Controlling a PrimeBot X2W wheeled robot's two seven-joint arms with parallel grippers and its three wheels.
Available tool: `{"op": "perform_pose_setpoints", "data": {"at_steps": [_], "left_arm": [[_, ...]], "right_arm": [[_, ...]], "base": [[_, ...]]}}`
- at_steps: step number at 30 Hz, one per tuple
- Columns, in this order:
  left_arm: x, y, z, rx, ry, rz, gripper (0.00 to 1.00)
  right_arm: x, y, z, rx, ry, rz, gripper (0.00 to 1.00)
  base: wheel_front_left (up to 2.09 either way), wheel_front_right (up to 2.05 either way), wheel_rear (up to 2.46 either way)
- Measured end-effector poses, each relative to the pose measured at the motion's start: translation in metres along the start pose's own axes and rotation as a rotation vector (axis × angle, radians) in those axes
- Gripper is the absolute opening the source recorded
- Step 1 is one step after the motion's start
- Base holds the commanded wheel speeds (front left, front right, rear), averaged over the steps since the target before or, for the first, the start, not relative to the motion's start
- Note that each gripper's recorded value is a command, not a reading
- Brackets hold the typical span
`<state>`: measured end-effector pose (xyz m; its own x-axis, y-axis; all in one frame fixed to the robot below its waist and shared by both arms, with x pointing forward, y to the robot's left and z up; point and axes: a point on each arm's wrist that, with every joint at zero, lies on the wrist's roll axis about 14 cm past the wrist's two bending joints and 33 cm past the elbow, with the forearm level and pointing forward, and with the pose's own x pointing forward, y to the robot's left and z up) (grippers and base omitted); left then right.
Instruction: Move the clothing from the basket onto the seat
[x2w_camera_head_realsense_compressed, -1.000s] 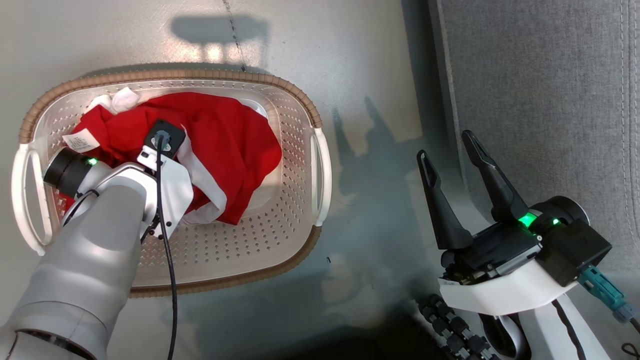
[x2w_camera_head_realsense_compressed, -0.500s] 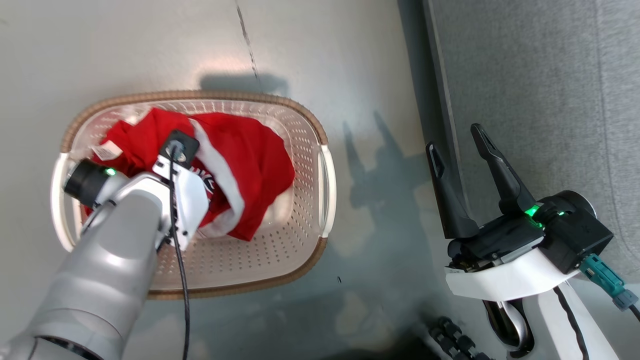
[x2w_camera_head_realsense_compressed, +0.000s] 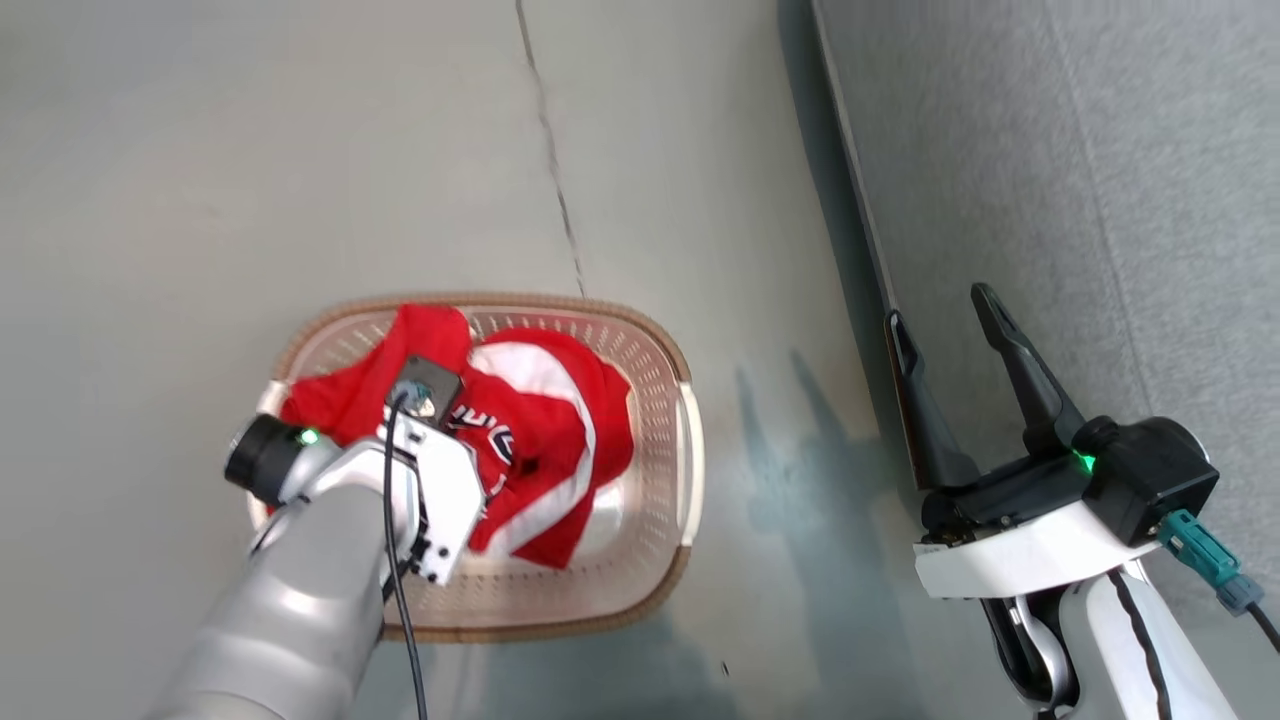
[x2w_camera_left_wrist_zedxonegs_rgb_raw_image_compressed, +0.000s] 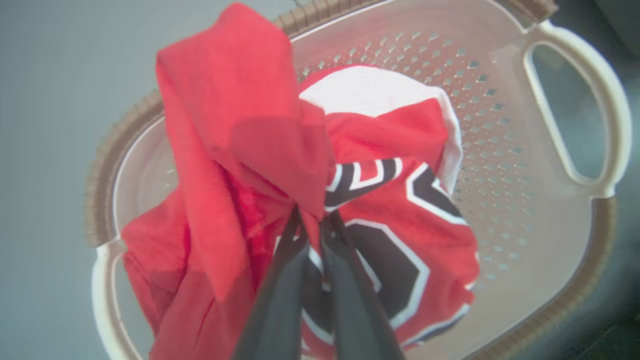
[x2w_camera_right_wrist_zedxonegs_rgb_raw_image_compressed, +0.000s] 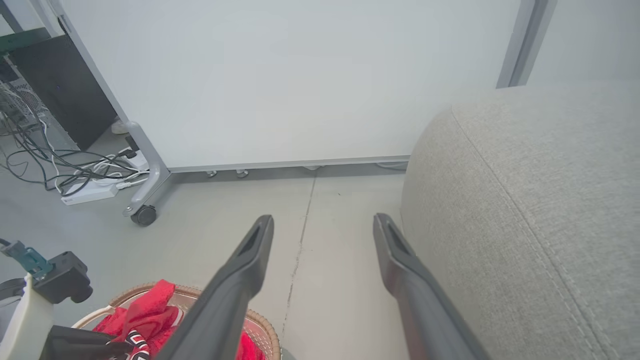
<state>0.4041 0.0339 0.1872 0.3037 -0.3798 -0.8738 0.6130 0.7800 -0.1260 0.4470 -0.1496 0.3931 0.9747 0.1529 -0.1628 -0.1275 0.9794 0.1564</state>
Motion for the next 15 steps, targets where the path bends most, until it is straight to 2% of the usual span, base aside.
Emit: {"op": "perform_pose_setpoints", "data": {"at_steps": [9,15], "left_arm": [[-0.061,-0.001,0.037,-0.06,-0.218,0.062,0.0],[-0.093,-0.01,0.053,-0.055,-0.323,0.078,0.0]], "right_arm": [[-0.022,0.016,0.039,-0.001,-0.085,0.026,1.0],[-0.035,0.029,0.059,-0.004,-0.136,0.053,1.0]], "base": [[0.0,0.0,0.0],[0.0,0.0,0.0]]}}
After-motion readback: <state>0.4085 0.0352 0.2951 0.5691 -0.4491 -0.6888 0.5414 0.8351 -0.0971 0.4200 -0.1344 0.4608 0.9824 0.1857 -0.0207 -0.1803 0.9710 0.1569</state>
